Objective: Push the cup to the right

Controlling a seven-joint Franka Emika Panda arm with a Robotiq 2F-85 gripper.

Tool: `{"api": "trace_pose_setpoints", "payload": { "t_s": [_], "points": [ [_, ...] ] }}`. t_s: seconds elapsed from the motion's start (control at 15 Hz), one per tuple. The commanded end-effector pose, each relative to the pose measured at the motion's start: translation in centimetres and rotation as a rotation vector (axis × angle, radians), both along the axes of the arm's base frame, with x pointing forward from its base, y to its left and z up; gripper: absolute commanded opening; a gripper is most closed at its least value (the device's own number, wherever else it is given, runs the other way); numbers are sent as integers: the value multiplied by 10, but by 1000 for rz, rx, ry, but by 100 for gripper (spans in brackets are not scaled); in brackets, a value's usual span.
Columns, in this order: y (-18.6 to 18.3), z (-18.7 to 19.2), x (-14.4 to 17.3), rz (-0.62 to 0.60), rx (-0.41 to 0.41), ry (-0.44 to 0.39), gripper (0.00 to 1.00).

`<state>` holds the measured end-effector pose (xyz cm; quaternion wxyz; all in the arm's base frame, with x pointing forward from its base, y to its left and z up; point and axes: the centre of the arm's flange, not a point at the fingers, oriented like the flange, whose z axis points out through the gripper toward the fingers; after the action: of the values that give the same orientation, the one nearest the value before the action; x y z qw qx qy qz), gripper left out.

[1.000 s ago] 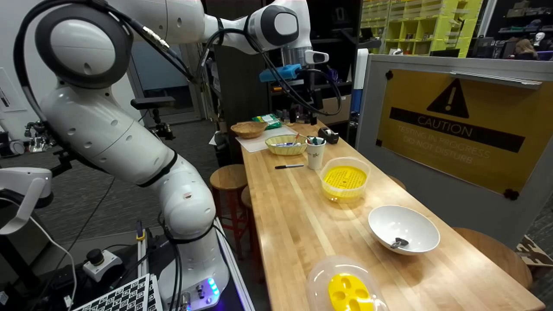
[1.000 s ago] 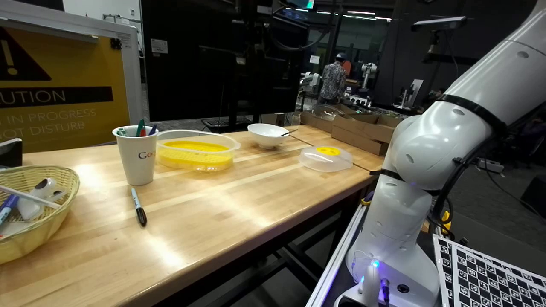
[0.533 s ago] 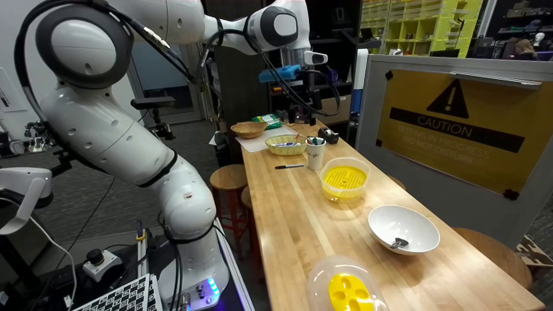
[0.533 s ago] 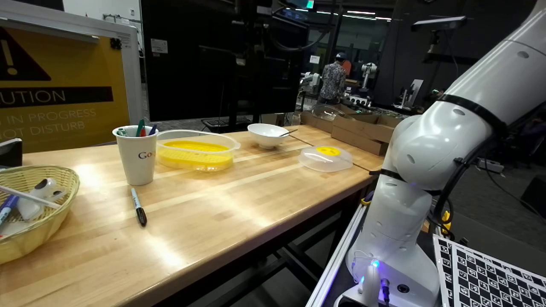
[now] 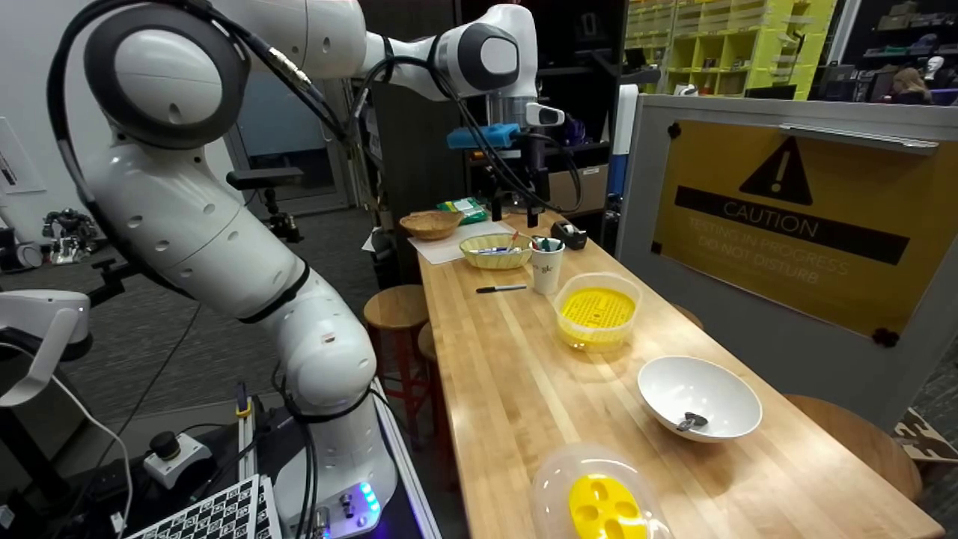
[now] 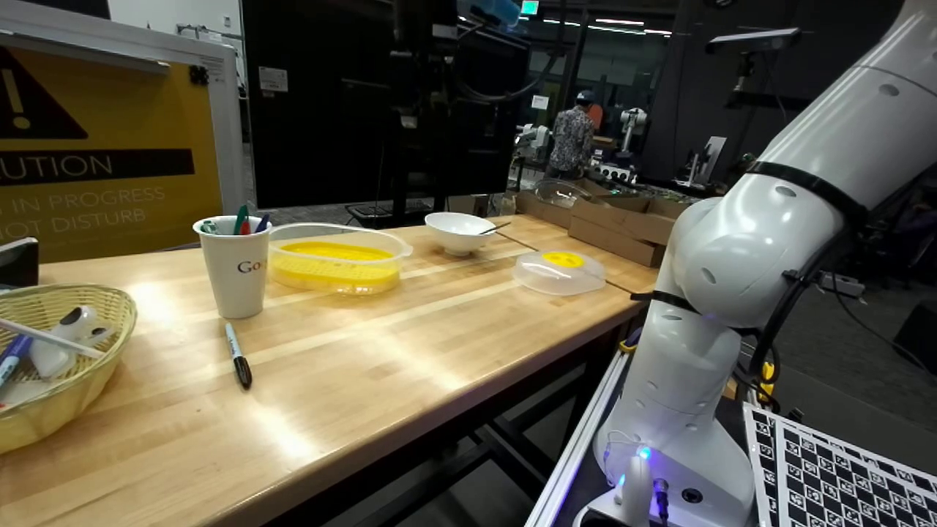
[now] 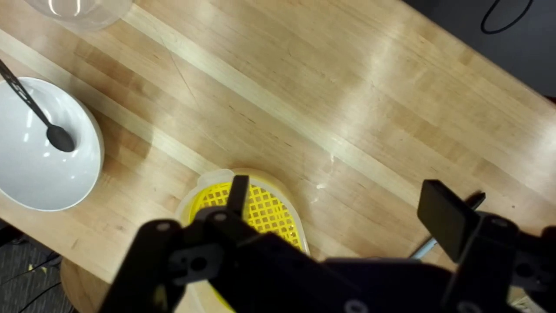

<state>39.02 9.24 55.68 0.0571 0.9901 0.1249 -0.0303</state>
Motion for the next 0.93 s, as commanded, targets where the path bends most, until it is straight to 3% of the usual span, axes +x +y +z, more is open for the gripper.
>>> {"api": "trace_pose_setpoints", "payload": {
  "t_s": [0.0, 0.87],
  "points": [
    [15, 0, 4, 39, 49, 54, 100],
    [71, 6, -7, 204, 88, -5, 100]
  ]
}}
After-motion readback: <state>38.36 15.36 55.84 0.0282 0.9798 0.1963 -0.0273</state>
